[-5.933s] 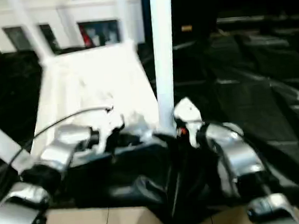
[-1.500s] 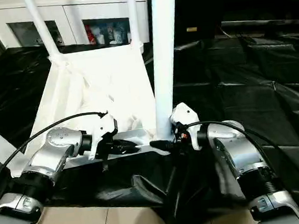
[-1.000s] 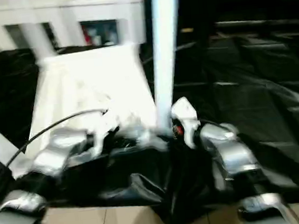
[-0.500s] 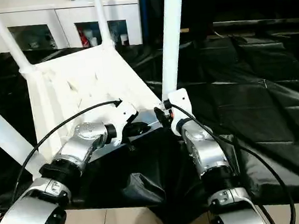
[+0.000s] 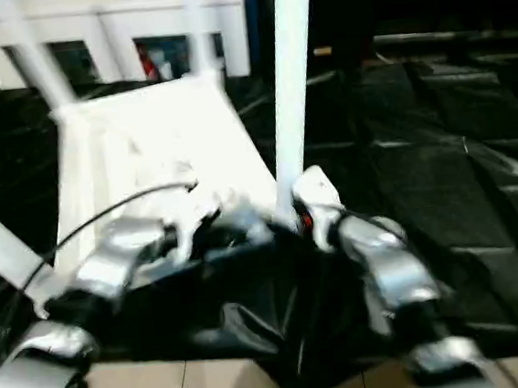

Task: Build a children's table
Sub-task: Rotate leg to tighten

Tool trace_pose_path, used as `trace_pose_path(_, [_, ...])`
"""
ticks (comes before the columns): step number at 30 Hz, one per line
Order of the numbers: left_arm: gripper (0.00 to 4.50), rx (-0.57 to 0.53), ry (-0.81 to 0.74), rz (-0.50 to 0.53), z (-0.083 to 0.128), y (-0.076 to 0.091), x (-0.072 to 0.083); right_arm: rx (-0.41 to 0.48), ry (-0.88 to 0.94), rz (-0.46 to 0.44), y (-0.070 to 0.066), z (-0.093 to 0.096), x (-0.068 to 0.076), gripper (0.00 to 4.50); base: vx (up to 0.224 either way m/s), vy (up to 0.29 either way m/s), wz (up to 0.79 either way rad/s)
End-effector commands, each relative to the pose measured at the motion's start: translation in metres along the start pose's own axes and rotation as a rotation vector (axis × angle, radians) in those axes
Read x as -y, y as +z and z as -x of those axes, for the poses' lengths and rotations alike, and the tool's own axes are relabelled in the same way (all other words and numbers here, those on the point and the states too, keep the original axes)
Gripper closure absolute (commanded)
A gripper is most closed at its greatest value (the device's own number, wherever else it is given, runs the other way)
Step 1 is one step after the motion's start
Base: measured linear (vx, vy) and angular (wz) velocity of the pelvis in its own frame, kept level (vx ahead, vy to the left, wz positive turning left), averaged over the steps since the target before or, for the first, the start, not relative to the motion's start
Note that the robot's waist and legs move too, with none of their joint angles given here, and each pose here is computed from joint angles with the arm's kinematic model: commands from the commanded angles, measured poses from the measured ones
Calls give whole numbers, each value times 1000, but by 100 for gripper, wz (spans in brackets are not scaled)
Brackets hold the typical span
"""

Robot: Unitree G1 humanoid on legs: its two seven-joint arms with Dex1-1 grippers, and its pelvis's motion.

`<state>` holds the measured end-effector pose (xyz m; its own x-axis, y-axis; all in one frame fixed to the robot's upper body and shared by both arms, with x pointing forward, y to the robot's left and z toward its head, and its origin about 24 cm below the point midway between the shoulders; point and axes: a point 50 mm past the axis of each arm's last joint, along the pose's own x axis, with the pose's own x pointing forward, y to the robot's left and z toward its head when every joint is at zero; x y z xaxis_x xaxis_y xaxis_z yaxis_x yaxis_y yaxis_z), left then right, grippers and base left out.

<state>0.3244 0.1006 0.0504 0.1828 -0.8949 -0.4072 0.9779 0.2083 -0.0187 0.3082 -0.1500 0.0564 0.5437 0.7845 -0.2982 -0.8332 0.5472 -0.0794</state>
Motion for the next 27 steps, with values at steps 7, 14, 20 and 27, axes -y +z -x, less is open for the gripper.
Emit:
trace_pose_path(7, [450,48,-149,-49,11,8,9,-18,202,47,10,19,0,105,0,0,0])
trace_pose_path(14, [450,35,-149,-43,17,6,8,-41,265,23,7,22,-5,163,0,0,0])
trace_pose_path(20, [450,40,-146,-45,15,7,8,-44,277,8,6,20,-8,217,0,0,0])
trace_pose_path(27, [450,86,27,-15,-5,20,-3,-57,3,-153,-15,0,-9,244,0,0,0])
